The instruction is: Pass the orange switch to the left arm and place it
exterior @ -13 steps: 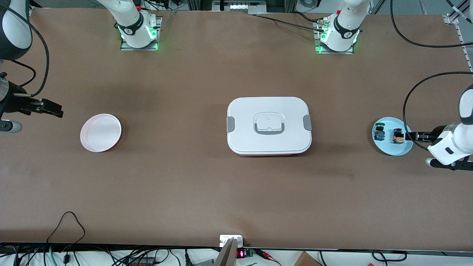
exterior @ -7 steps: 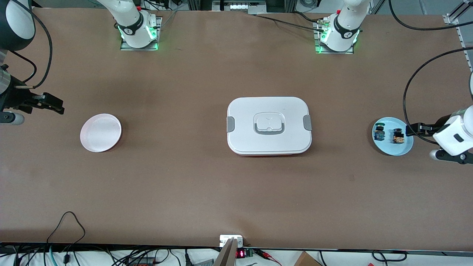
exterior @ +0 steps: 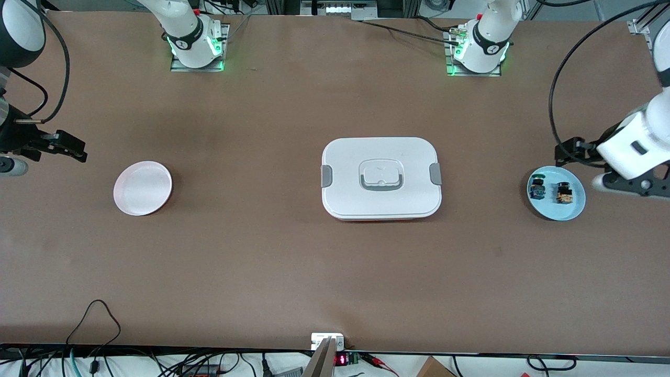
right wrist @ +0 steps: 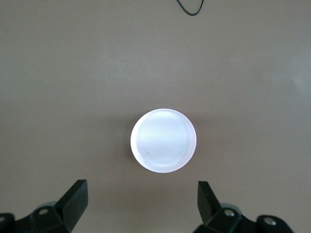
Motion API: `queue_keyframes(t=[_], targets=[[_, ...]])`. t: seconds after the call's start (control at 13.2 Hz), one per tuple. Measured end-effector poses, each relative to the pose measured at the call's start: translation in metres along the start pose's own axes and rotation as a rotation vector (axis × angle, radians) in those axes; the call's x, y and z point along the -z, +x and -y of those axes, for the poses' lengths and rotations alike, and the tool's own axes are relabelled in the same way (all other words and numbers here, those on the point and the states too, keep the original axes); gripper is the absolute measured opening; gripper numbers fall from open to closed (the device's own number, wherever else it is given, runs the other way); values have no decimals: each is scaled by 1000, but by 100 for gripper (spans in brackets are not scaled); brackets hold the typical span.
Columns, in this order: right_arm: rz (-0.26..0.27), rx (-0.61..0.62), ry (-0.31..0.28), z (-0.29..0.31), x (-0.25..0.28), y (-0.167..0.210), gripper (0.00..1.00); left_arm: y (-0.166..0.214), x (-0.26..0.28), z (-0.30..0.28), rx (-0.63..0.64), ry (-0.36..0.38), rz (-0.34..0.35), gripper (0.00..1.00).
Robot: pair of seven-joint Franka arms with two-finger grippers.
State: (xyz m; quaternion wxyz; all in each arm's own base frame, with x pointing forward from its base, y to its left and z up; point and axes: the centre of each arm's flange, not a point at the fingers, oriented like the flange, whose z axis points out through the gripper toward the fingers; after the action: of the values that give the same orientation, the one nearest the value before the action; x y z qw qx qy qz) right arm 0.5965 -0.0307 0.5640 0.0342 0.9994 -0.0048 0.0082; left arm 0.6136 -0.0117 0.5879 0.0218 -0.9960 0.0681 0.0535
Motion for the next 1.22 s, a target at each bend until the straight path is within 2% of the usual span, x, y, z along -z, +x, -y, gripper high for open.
queue_keyframes(t=[0.15, 0.3, 0.53, 0.76, 1.22], targets=[[-11, -9, 0, 0, 6, 1, 100, -19, -1, 36, 45, -46, 10, 100], [-1, -13, 0, -1, 8, -1, 100, -34, -16, 54, 75, -58, 8, 100], [13, -15, 12, -3, 19, -4, 100, -50, -35, 46, 73, -59, 6, 100], [51, -11, 15, -4, 24, -12, 100, -57, -36, 39, 68, -58, 4, 100], [67, -16, 22, -8, 26, -27, 100, -57, -39, 40, 74, -58, 5, 100]])
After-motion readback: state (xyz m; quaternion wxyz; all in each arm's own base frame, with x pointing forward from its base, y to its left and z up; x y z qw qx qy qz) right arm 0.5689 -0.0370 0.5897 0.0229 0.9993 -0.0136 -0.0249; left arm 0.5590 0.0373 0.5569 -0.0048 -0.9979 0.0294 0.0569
